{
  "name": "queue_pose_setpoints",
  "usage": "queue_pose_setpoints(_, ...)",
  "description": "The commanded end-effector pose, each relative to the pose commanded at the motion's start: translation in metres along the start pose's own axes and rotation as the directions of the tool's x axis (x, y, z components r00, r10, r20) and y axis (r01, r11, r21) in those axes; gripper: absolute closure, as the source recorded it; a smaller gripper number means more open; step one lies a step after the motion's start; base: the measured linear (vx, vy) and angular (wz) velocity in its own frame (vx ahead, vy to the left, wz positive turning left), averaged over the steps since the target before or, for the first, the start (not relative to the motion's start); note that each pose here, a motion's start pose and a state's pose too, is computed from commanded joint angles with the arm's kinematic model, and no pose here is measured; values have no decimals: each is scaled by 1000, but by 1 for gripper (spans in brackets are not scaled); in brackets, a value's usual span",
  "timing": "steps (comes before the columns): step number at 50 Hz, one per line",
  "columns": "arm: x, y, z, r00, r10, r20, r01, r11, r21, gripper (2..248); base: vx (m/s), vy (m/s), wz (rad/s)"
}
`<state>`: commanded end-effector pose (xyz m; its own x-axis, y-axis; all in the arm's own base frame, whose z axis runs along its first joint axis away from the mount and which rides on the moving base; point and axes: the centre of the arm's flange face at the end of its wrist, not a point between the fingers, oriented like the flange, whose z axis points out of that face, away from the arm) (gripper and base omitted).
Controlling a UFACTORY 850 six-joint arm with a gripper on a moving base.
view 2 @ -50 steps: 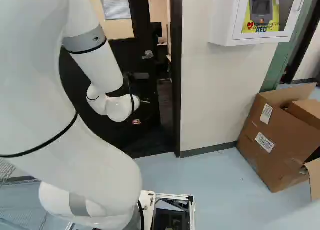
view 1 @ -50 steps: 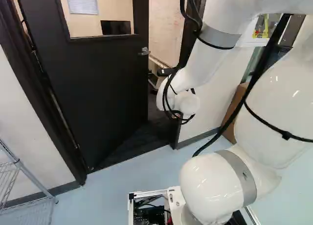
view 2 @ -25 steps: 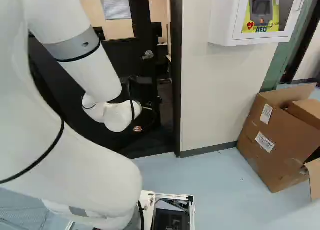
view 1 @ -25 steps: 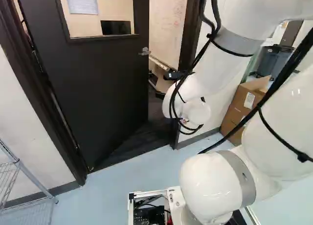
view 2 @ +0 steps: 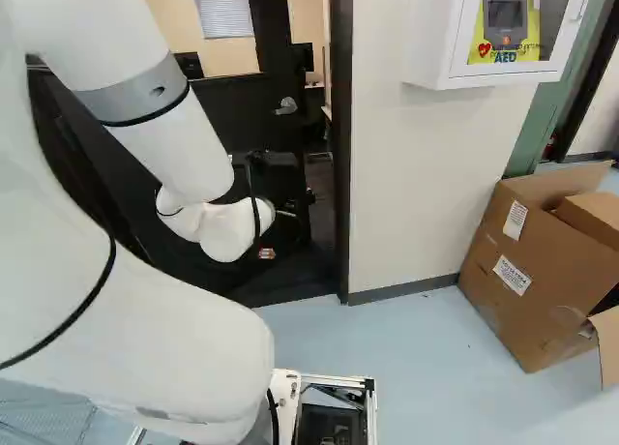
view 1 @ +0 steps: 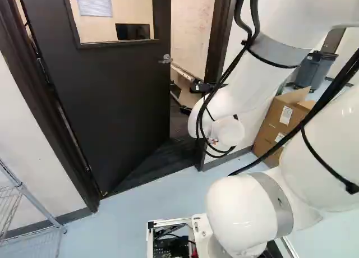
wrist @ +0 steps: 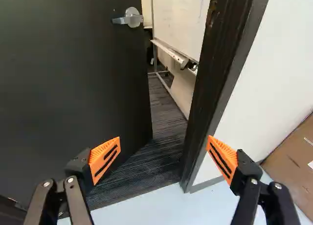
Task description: Open the door and move inside
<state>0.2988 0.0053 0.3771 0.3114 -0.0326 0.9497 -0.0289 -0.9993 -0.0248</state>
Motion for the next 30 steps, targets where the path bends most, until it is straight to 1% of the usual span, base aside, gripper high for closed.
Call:
queue_pose_setpoints(15,0,0,0,1000,0,0,0,1000,0,3,0,0,0)
queue_pose_setpoints(23,0,0,0,1000,0,0,0,1000,0,3,-29,-48,-25)
queue_pose_setpoints(30,0,0,0,1000,0,0,0,1000,0,3,-19,5,-3)
